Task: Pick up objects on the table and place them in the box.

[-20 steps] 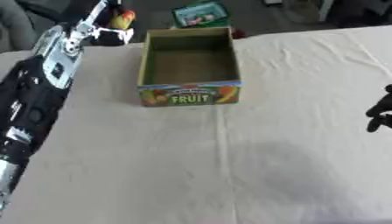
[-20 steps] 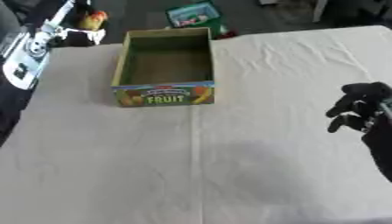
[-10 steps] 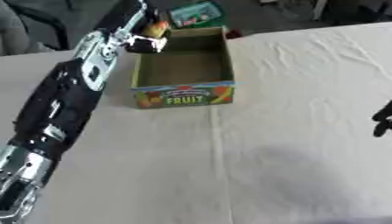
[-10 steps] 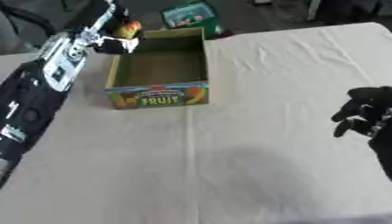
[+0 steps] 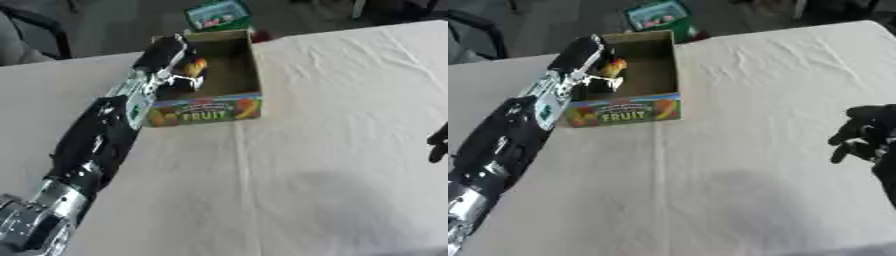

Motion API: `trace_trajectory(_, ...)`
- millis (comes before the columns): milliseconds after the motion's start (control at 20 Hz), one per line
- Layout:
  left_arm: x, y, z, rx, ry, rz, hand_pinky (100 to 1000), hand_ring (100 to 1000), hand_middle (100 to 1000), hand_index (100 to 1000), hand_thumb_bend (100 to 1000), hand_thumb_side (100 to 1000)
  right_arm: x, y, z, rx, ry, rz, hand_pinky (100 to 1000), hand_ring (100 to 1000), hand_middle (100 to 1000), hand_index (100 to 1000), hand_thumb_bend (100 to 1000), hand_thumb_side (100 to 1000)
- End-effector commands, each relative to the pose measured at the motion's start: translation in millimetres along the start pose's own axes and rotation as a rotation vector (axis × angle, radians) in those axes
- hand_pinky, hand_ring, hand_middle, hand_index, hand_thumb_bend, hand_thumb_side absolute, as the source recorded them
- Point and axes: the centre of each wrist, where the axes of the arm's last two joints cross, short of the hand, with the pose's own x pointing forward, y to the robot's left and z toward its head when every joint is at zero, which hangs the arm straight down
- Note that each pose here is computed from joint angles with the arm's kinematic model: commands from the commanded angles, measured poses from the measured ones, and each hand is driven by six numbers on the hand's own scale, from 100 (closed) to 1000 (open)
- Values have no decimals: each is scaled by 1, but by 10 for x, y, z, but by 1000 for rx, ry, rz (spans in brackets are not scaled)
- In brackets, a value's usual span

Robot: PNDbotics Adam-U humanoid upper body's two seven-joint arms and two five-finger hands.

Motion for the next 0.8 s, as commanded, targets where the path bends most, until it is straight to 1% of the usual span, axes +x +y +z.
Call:
trace_trajectory(50,-9,121,-41,-5,-14,-24,648,651,647,780,443,231,49,-13,-23,8,-12,18,418,558,519,695,100,687)
trace_trajectory(150,-3,151,-43,-28,-25,-25,687,706,703,807,452,234,46,-14,-22,8,-11,18,418,558,519,696,100,684)
trace_trajectory(200,-1,174,-43,-34,-31,-22,689,708,706,808,449,233,45,-14,-21,7,-11,17,418,558,519,696,100,684)
trace_trajectory(250,2,199,-44,-33,-37,-16,694,715,715,804,422,224,45,-16,-19,6,-11,16,418,558,519,696,100,682)
trace_trajectory(300,8,226,-43,-27,-44,-4,693,713,714,802,413,219,45,-19,-16,4,-10,16,418,558,519,696,100,681)
trace_trajectory(450,28,335,-36,12,-69,60,672,682,681,788,307,175,42,-24,-6,2,-10,16,418,558,519,696,100,674)
trace_trajectory(500,33,394,-30,36,-80,90,667,675,674,783,288,167,41,-28,-4,0,-10,16,418,558,519,696,100,672)
trace_trajectory(550,37,457,-22,59,-89,121,653,654,652,772,233,161,42,-31,-1,-2,-11,16,418,558,519,696,100,667)
trace_trajectory(600,37,535,-8,88,-99,158,648,647,643,768,210,159,42,-36,3,-5,-11,17,418,558,519,696,100,667)
trace_trajectory(650,36,612,10,115,-107,197,637,632,627,759,151,160,40,-41,9,-9,-10,17,418,558,519,696,100,668)
trace_trajectory(750,35,770,64,170,-122,276,626,620,614,749,100,164,32,-49,21,-16,-6,16,418,558,519,696,100,669)
trace_trajectory(800,27,849,108,198,-130,314,620,615,608,745,100,177,29,-52,25,-19,-5,15,419,559,519,696,100,669)
